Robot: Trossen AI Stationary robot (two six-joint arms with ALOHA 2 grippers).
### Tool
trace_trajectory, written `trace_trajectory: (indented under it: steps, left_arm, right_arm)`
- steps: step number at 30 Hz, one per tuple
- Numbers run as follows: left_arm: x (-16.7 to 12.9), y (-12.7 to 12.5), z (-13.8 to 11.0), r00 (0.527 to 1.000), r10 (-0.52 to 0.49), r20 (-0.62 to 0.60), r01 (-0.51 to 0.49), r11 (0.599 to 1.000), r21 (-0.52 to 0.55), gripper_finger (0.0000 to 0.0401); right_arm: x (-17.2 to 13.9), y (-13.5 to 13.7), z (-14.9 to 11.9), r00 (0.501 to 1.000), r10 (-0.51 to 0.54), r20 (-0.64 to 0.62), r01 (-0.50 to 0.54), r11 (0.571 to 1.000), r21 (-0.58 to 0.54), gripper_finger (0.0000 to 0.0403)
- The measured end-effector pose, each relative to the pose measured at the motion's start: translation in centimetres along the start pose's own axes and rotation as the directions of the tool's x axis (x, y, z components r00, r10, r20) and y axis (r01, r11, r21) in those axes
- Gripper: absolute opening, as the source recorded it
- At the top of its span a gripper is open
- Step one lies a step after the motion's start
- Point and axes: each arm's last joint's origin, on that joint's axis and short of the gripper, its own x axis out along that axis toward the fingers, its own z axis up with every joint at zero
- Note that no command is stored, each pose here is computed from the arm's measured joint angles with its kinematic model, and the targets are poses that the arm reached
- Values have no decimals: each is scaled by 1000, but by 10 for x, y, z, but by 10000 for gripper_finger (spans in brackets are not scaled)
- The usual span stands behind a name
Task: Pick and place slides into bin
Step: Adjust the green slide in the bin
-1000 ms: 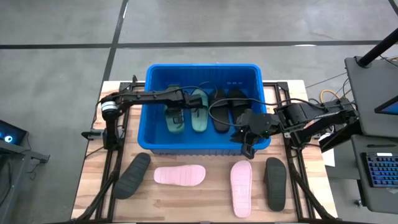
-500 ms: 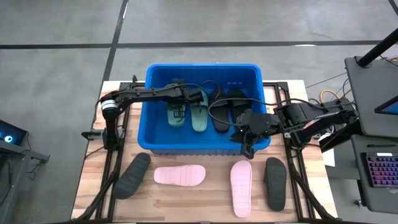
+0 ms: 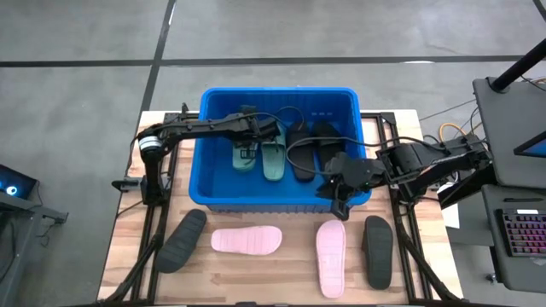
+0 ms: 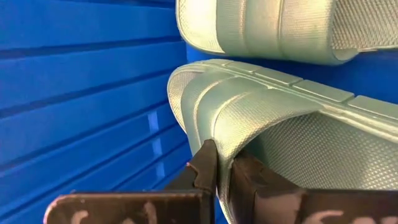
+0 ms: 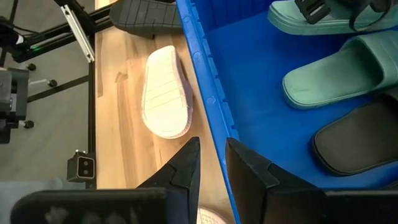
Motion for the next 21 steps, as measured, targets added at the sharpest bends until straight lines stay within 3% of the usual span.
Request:
trace_trajectory:
  steps: [21]
  left_arm:
    - [19, -6, -3, 1000, -5, 23, 4, 999, 40, 1]
  right_arm:
    - [0, 2, 1, 1000, 10, 18, -10, 1000, 24, 68]
